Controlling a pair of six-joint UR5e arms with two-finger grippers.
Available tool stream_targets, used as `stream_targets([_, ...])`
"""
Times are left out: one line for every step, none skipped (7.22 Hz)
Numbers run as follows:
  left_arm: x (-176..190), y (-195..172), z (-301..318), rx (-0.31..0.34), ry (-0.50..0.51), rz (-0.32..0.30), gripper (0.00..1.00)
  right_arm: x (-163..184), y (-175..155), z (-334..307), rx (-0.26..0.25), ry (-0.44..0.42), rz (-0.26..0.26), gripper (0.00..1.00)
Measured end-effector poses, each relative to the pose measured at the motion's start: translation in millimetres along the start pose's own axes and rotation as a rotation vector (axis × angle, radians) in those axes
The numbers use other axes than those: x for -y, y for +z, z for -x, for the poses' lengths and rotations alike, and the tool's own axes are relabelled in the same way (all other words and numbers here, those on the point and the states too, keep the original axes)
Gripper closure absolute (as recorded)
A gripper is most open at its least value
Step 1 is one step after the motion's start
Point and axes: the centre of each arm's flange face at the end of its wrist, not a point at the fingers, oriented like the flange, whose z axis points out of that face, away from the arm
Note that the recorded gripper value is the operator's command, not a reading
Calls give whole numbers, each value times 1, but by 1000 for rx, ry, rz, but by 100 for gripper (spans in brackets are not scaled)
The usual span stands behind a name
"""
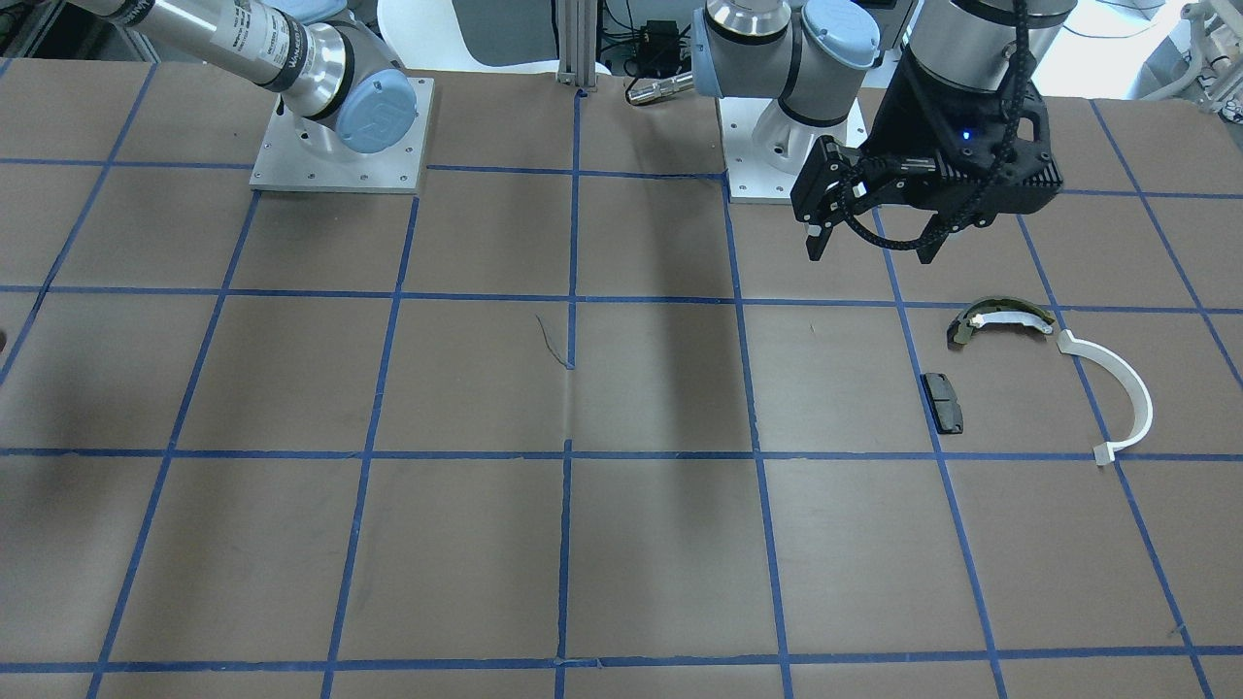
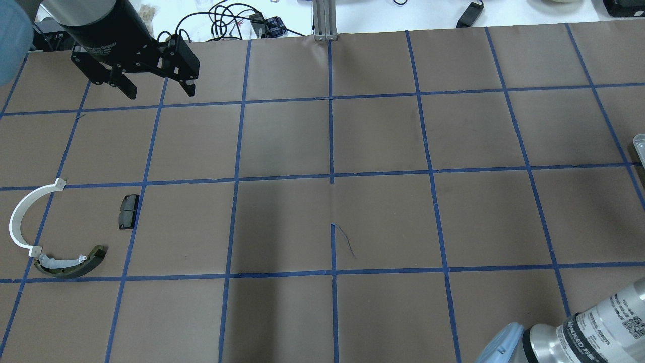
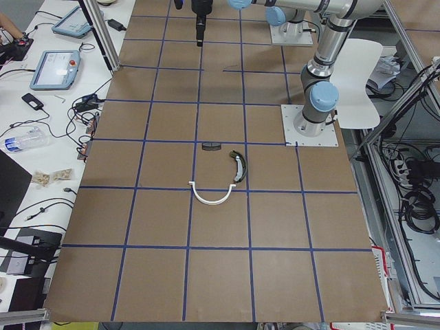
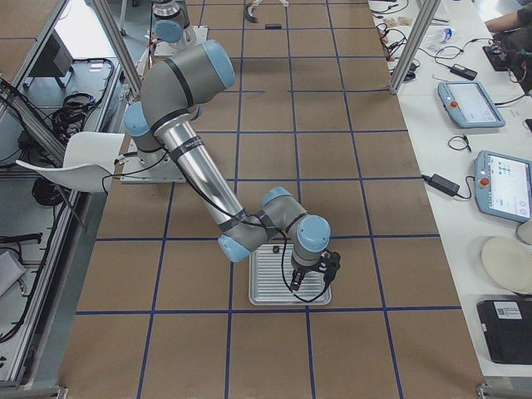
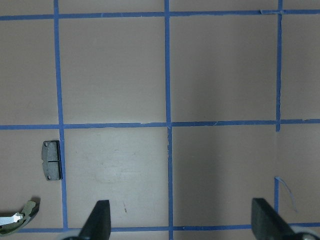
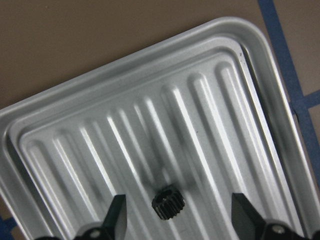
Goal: Place bearing gear from tray to pile
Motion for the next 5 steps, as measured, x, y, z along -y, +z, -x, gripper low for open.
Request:
stream_targets([0, 0, 0, 0, 0, 0, 0, 1, 4, 1, 2, -1, 3, 38])
stream_targets([0, 0, 0, 0, 0, 0, 0, 2, 7, 3, 4, -4, 6, 47])
stream_targets([0, 0, 0, 1, 0, 0, 0, 3, 9, 6, 4, -6, 10, 53])
stream_targets([0, 0, 0, 1, 1, 0, 0, 3, 11, 7, 2, -7, 13, 70])
stream_targets([0, 0, 0, 2, 1, 0, 0, 3, 11, 7, 1, -7, 14, 93])
